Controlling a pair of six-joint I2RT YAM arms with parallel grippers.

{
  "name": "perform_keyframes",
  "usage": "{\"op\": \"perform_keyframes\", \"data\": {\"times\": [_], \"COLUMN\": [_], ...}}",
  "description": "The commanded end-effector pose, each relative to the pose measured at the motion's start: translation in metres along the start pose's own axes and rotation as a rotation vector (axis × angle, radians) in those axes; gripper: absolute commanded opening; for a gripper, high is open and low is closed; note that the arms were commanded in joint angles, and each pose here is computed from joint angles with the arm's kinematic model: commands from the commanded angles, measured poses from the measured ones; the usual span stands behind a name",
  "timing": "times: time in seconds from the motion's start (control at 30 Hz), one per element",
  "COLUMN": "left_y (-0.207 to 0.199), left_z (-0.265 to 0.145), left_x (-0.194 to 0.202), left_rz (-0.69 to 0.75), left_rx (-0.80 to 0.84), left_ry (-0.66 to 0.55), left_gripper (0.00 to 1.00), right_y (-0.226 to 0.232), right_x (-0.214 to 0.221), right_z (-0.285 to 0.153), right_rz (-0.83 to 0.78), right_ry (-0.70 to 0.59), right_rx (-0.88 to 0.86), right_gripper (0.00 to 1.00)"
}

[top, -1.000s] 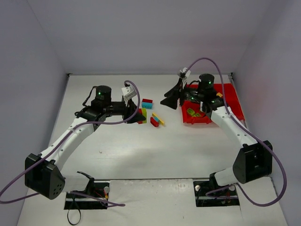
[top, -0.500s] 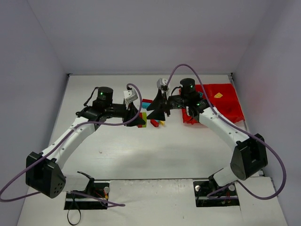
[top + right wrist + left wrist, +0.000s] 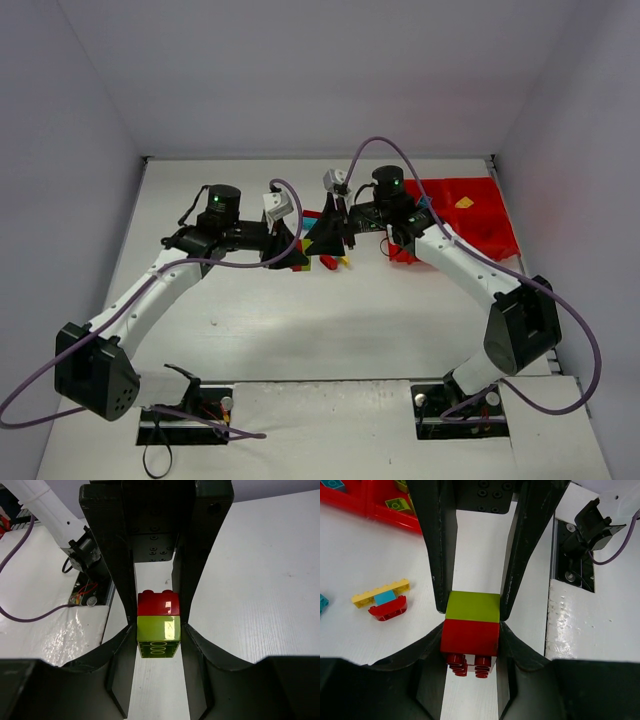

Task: Sort the legos into containers by color

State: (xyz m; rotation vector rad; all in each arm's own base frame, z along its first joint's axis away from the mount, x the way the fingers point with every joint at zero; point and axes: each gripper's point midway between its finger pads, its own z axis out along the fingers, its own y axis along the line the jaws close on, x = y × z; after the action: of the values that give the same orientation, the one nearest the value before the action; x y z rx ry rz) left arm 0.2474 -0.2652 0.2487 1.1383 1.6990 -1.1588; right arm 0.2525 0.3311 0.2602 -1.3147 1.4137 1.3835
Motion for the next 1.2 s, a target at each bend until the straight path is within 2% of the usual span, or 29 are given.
{"op": "perform_keyframes", "data": {"times": [0.0, 0.3, 0.4, 0.43, 0.53, 0.57, 0.7, 1.17], "left_y": [-0.010, -0.008, -0.007, -0.007, -0.005, -0.004, 0.000, 0.004], "left_z": [-0.005, -0.008, -0.009, -0.008, -0.007, -0.007, -0.007, -0.006], "left_x": [-0.033, -0.037, -0.037, -0.036, -0.034, -0.034, -0.032, -0.026], "left_rz": [0.140, 0.196, 0.195, 0.194, 0.184, 0.182, 0.182, 0.182], "left_rx": [0.026, -0.021, -0.026, -0.026, -0.027, -0.035, -0.060, -0.065], "left_ry": [-0.065, -0.092, -0.093, -0.092, -0.086, -0.084, -0.072, -0.047], "left_gripper": [0.10, 0.10, 0.10, 0.10, 0.29, 0.38, 0.50, 0.50], "right_y": [0.010, 0.013, 0.013, 0.013, 0.013, 0.014, 0.010, 0.009], "right_x": [-0.025, -0.014, -0.015, -0.015, -0.019, -0.020, -0.026, -0.031], "right_z": [0.004, 0.008, 0.008, 0.008, 0.007, 0.006, -0.001, -0.020], "right_rz": [-0.101, -0.066, -0.072, -0.072, -0.088, -0.097, -0.114, -0.108], "right_ry": [-0.039, -0.021, -0.021, -0.021, -0.023, -0.025, -0.033, -0.046], "right_rx": [-0.074, -0.100, -0.099, -0.097, -0.089, -0.087, -0.060, -0.025], "right_gripper": [0.35, 0.36, 0.26, 0.15, 0.00, 0.00, 0.00, 0.00]}}
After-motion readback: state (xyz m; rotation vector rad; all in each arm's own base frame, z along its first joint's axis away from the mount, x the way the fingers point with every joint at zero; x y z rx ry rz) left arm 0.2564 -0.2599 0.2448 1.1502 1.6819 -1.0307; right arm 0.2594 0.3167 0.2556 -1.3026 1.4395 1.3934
